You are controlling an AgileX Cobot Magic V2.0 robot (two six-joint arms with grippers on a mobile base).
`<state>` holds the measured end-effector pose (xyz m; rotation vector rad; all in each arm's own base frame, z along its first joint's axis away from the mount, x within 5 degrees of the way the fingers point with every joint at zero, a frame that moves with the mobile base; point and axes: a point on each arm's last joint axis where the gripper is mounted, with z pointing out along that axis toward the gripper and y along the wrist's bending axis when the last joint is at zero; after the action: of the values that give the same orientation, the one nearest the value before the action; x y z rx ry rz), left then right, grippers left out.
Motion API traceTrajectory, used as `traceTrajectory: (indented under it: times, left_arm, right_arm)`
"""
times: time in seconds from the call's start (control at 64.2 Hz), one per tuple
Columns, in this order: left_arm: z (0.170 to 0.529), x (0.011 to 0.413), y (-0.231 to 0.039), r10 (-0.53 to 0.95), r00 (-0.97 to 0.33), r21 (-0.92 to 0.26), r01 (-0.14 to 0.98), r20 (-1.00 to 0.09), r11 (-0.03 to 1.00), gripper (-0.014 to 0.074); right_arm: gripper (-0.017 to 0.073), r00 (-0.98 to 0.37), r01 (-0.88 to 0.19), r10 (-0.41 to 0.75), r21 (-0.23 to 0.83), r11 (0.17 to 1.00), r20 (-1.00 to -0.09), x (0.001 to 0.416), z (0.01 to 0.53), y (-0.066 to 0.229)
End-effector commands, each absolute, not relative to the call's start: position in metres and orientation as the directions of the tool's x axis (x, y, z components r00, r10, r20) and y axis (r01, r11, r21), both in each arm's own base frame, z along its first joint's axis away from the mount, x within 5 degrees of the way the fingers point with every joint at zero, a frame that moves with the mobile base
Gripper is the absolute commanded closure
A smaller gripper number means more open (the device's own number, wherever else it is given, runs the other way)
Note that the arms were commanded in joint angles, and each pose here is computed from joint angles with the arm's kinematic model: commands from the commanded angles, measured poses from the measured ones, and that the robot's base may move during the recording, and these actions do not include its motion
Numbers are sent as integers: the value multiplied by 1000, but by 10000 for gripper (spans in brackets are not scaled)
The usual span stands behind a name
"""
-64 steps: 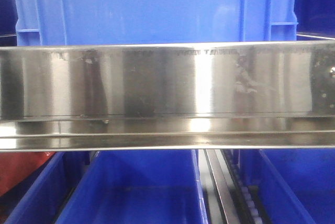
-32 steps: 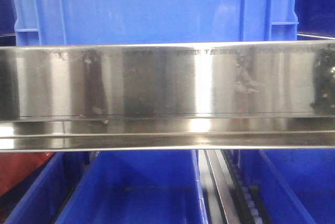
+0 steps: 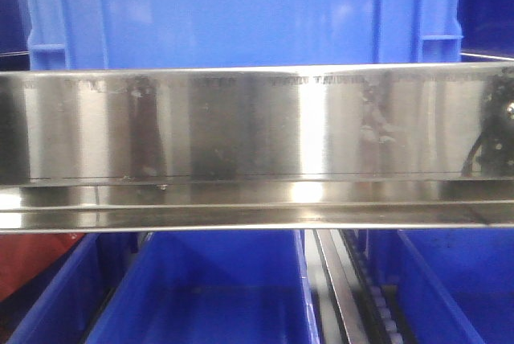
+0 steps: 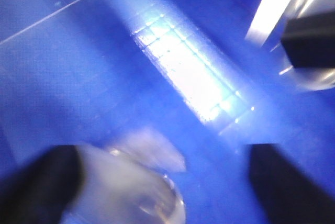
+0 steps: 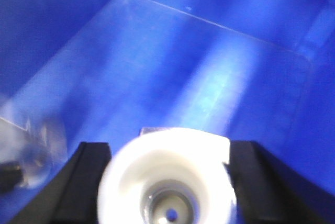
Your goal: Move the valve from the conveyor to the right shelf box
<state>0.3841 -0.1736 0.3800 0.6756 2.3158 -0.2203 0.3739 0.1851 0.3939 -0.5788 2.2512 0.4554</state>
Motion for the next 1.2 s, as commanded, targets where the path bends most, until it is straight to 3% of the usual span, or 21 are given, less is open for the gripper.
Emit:
traceTrajectory:
  times: [0.0, 0.187, 0.343, 0.405, 0.623, 0.841, 0.95, 1.184]
  left_arm:
    - [392, 380, -170, 389, -611, 20, 521, -689, 854, -6]
    - [421, 366, -163, 381, -573, 38, 519, -726, 854, -6]
    - [455, 341, -150, 369, -506, 79, 505, -779, 859, 77]
    - [471, 328, -144, 363, -477, 94, 498, -800, 862, 186]
    - [513, 283, -122, 343, -387, 136, 471, -856, 871, 696]
    - [527, 252, -91, 282, -400, 167, 297, -872, 940, 705]
    - [523, 235, -84, 269, -349, 169, 292, -897, 941, 705]
    - [479, 191, -70, 203, -245, 122, 312, -948, 942, 705]
  right_arm:
    - [-13, -581, -537, -256, 127, 834, -772, 368, 408, 182]
    - [38, -532, -545, -229, 123, 830, -816, 352, 434, 175]
    - [217, -461, -554, -198, 107, 825, -865, 325, 468, 163]
    - [317, -433, -558, -185, 101, 824, -882, 313, 481, 158]
    - [720, -332, -547, -179, 35, 836, -926, 271, 519, 135]
    - [714, -281, -473, -171, -18, 881, -944, 238, 521, 111]
    - [714, -254, -468, -154, -18, 884, -955, 217, 513, 101]
    - [714, -199, -453, -117, -15, 892, -973, 174, 471, 81]
